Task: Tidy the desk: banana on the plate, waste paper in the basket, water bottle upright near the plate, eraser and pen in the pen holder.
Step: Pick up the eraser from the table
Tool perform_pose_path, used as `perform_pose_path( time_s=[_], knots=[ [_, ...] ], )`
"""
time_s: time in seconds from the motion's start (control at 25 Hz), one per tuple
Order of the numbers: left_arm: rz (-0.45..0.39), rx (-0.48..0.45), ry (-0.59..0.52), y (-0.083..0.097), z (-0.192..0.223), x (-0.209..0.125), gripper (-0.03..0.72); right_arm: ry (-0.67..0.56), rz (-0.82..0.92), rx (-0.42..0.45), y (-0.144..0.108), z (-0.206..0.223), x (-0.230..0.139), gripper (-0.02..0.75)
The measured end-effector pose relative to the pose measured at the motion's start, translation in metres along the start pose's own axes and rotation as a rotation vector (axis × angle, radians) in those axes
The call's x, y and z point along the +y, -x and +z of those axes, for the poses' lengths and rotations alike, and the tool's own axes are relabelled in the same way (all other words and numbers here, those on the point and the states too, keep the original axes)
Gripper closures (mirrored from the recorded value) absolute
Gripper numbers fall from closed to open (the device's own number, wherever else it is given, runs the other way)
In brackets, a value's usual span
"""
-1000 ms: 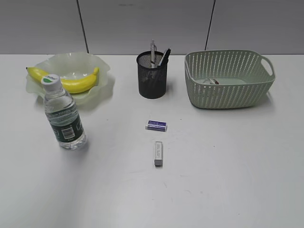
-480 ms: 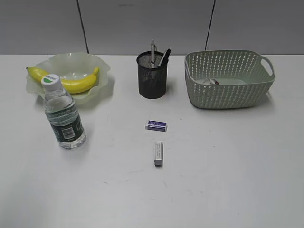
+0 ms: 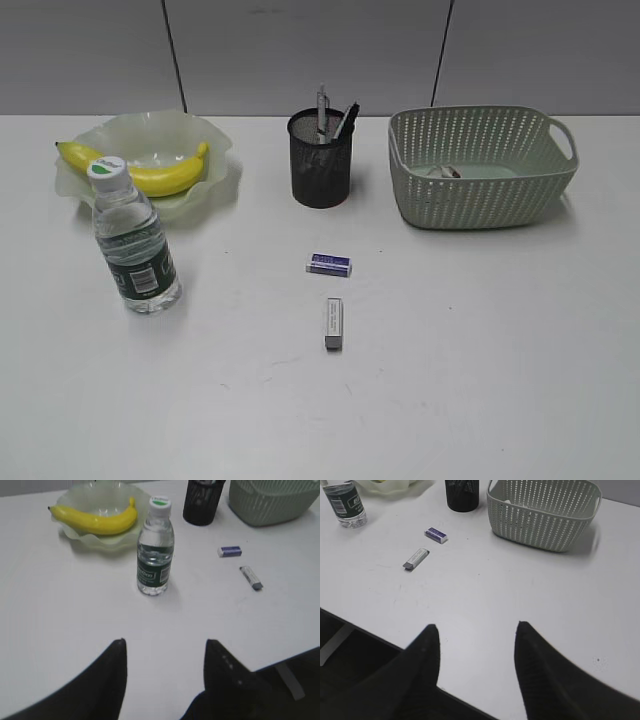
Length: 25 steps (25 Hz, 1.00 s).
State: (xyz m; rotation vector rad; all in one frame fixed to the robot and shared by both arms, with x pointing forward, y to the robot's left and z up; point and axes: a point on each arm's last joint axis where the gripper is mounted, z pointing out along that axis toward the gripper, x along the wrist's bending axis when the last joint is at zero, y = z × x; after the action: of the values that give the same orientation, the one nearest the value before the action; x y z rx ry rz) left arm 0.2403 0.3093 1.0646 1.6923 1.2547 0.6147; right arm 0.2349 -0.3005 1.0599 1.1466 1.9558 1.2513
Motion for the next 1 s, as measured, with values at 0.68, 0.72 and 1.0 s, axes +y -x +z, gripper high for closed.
perform_pose_path(
  time_s=[0.68, 0.72, 1.0],
  knots=[
    [-0.004, -0.010, 0.048, -0.001, -0.006, -0.005, 0.314, -0.349, -0.332, 0.175, -0.010, 0.210, 0.151, 0.346],
    [-0.004, -0.010, 0.048, -0.001, -0.006, -0.005, 0.314, -0.383, -0.343, 0.186, -0.010, 0.230, 0.155, 0.346],
    [-0.004, -0.010, 0.048, -0.001, -0.006, -0.005, 0.314, -0.584, -0.493, 0.279, -0.031, 0.349, 0.153, 0.346]
  ],
)
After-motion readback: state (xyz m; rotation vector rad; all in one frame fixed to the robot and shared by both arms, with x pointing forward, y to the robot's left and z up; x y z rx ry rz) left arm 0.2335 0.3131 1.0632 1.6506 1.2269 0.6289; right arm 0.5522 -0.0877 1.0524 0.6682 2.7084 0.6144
